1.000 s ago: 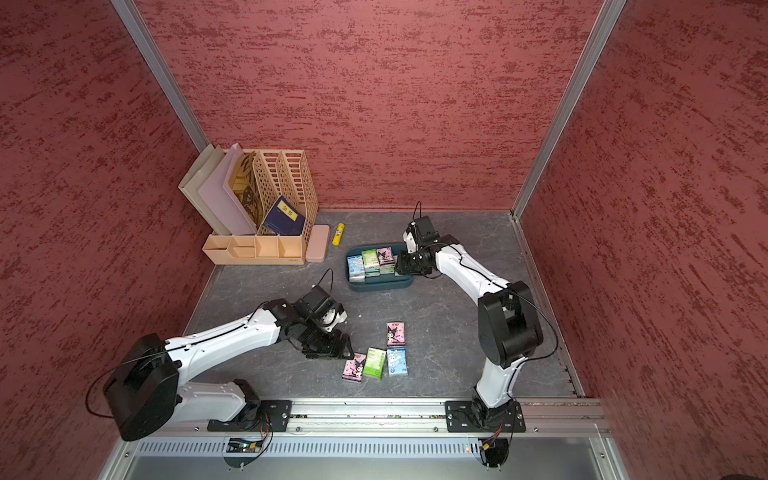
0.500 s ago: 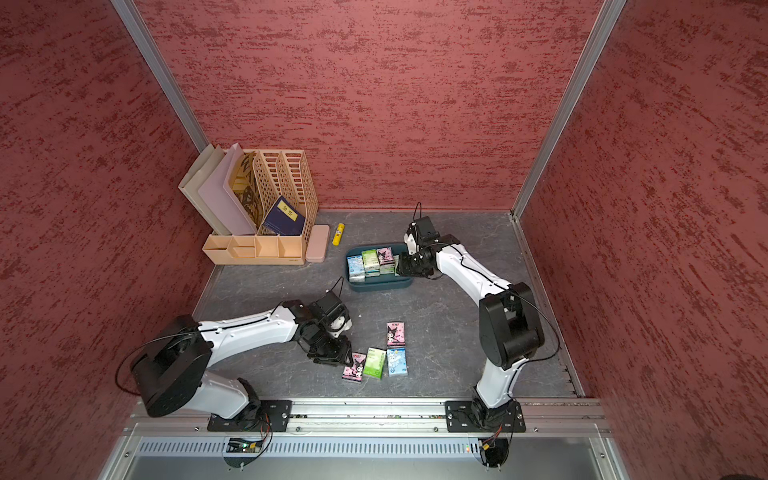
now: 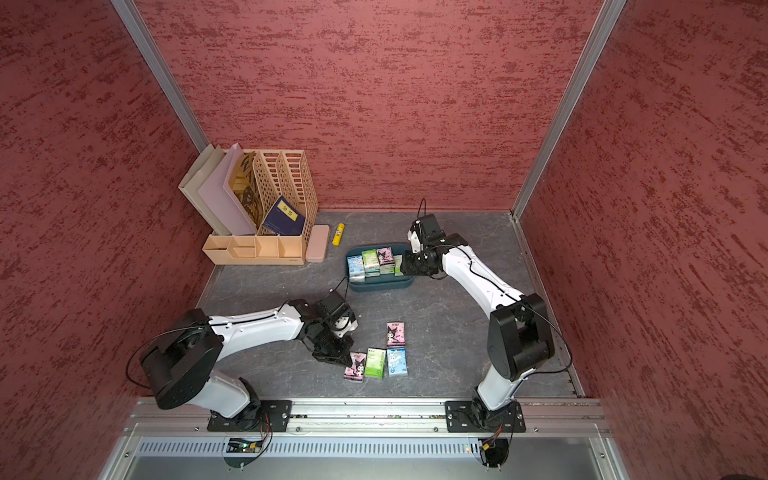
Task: Put the pocket tissues into the storage box
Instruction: Pick up the pocket tissues from the center of the board.
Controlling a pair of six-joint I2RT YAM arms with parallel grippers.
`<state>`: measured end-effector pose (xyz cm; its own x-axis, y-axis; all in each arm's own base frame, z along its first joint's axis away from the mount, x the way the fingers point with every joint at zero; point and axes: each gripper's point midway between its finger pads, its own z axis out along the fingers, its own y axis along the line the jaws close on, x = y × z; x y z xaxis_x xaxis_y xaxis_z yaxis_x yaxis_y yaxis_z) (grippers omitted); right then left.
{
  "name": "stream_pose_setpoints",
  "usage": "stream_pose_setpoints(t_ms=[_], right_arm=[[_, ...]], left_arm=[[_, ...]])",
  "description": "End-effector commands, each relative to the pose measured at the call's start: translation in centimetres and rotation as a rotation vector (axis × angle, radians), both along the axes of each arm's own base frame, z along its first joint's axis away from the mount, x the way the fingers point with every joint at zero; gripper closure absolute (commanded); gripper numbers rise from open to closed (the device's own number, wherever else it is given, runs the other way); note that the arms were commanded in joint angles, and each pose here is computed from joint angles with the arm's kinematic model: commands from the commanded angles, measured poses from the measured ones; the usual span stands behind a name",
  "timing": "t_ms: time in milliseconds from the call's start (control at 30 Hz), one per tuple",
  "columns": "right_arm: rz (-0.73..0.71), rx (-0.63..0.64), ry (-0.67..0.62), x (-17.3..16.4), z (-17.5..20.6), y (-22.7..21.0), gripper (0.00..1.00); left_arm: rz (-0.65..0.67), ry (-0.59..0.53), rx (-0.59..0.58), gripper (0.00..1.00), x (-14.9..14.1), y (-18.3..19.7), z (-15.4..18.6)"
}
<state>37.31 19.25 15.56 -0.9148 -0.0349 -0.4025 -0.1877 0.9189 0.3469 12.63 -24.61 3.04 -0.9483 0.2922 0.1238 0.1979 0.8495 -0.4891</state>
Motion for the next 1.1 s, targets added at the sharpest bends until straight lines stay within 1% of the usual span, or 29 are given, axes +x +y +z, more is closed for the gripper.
stream_pose_setpoints(t_ms=[0,100,200,300,433,567,700,800,867,1067], right_arm=[[-0.006,-0.015,-0.024,-0.1,0.9,-0.6,0.56],[-0.001,-0.012,-0.031,0.0,1.1,-0.5,0.56],[0.003,0.014,-0.050,0.3,1.6,-0.1,0.55],[0.022,0.071,-0.073,0.5,2.6,0.8,0.55],[0.048,0.147,-0.092,0.7,3.9,2.1,0.54],[0.092,0.250,-0.118,0.3,6.0,3.8,0.53],[0.181,0.343,-0.125,-0.9,7.9,6.7,0.51],[0.219,0.389,-0.113,-1.4,8.5,8.6,0.51],[0.230,0.401,-0.116,-1.3,8.6,9.5,0.52],[0.254,0.398,-0.092,-0.5,7.4,11.7,0.53]], left_arm=[[0.005,-0.029,0.021,1.00,0.6,0.3,-0.6],[0.016,-0.058,0.034,1.00,1.0,0.7,-0.4],[0.046,-0.114,-0.013,1.00,2.5,0.8,1.2],[0.109,-0.220,-0.108,1.00,5.6,0.9,4.2],[0.201,-0.372,-0.235,1.00,11.2,1.4,9.3],[0.261,-0.443,-0.299,1.00,15.8,1.8,12.3],[0.292,-0.504,-0.371,1.00,19.5,0.6,14.5],[0.305,-0.519,-0.420,1.00,21.3,-0.5,15.5],[0.306,-0.523,-0.427,1.00,22.0,-0.9,15.6],[0.302,-0.527,-0.448,1.00,22.5,-1.3,15.8]])
